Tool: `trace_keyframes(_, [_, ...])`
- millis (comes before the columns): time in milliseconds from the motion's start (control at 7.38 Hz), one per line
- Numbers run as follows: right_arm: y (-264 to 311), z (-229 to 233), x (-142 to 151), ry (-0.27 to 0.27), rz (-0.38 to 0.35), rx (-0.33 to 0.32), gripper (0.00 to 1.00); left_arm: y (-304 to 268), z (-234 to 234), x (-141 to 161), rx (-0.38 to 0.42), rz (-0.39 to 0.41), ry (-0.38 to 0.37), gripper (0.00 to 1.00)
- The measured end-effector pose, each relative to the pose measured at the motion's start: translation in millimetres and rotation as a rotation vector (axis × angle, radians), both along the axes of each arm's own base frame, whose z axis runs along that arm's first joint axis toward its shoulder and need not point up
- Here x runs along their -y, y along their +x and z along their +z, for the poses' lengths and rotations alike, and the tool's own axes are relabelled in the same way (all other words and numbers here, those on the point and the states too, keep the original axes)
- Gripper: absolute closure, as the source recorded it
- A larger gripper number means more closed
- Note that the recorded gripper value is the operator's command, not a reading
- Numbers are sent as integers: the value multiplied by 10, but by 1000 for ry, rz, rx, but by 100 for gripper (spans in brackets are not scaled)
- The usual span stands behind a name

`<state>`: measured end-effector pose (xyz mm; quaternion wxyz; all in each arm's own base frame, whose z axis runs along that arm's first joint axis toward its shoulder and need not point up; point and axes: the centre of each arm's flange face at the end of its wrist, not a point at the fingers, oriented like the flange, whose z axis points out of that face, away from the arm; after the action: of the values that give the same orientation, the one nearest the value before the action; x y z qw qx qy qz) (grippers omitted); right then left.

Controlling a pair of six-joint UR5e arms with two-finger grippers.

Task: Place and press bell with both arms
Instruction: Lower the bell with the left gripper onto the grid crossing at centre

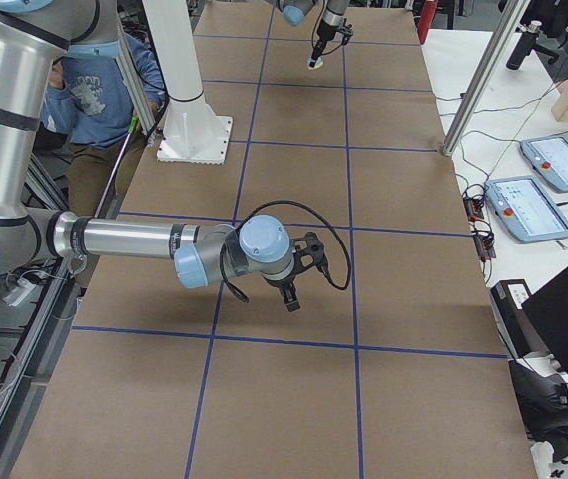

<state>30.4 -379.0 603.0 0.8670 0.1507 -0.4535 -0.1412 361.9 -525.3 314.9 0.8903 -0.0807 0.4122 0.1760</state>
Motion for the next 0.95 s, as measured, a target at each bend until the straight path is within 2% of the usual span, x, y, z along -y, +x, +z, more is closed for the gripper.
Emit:
trace_keyframes(271, [-5,7,14,-1,0,-2,0,1225,-841,509,88,-50,-122,98])
trace_keyframes(406, [-6,17,20,-3,0,-3,0,1648,-1121,636,110,-59,-160,96])
trace_keyframes(677, [-7,46,24,-9,0,-2,0,2297,-1285,718,109,-98,-207,88])
trace_keyframes(948, [-8,55,24,-12,0,-1,0,2604,-1279,696,106,-143,-252,85])
